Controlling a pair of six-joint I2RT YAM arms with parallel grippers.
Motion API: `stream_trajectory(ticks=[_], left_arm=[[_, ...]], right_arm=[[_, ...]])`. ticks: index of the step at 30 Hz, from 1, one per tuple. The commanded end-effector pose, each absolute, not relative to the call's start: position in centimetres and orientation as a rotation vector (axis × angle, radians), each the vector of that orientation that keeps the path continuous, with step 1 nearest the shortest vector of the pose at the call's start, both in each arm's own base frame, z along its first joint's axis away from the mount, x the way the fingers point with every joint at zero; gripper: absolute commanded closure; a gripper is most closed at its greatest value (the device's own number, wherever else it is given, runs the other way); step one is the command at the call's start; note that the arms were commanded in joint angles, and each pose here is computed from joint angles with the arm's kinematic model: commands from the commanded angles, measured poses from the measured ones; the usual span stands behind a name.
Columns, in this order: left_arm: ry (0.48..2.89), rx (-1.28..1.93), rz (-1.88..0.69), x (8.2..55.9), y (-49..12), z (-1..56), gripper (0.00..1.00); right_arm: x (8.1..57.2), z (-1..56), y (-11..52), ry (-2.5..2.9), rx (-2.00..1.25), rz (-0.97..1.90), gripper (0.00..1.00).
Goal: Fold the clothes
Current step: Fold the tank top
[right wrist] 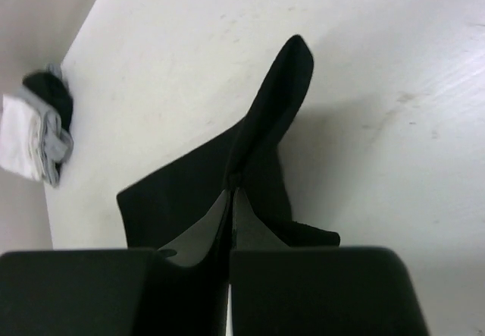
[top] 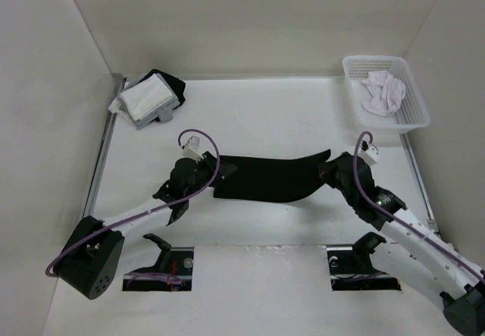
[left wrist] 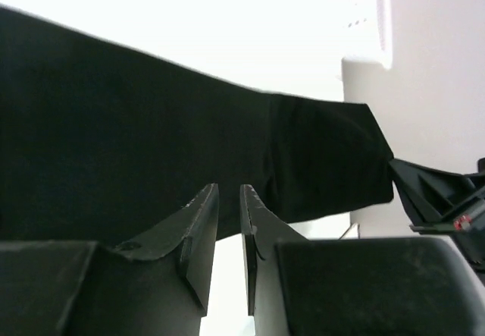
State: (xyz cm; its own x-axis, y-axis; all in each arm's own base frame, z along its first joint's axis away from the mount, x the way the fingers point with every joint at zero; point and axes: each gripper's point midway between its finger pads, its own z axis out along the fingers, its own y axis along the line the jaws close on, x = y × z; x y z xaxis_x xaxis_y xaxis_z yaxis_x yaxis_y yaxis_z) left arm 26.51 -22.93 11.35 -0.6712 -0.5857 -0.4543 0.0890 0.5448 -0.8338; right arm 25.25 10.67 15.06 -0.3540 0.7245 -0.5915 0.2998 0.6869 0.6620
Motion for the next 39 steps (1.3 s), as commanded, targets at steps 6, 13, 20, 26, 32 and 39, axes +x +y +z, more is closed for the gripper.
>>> stream_trajectory(ticks=[6, 13, 20, 26, 32, 39], left_arm=[[1.898, -0.475, -1.038, 28.5, -17.5, 15.3, 0.82], [1.848, -0.546, -0.984, 28.1, -13.4, 15.8, 0.81], [1.817, -0.575, -0.997, 27.8, -12.0, 16.3, 0.81], [1.823, -0.59, -0.987, 27.7, -11.7, 15.9, 0.81], [1.811, -0.623, -0.968, 27.9, -10.9, 15.6, 0.81], [1.826, -0.611, -0.985, 28.1, -11.9, 15.8, 0.8]], right_arm=[[26.9, 18.1, 19.9, 2.091, 0.372, 0.426, 1.0], [28.0, 17.5, 28.2, 2.182, 0.176, 0.406, 1.0], [28.0, 16.4, 35.8, 2.26, 0.033, 0.424, 1.0], [28.3, 14.0, 41.9, 2.323, -0.03, 0.453, 1.0], [29.1, 12.1, 46.3, 2.346, 0.004, 0.53, 0.83], [27.2, 16.8, 44.2, 2.221, -0.009, 0.679, 0.6]])
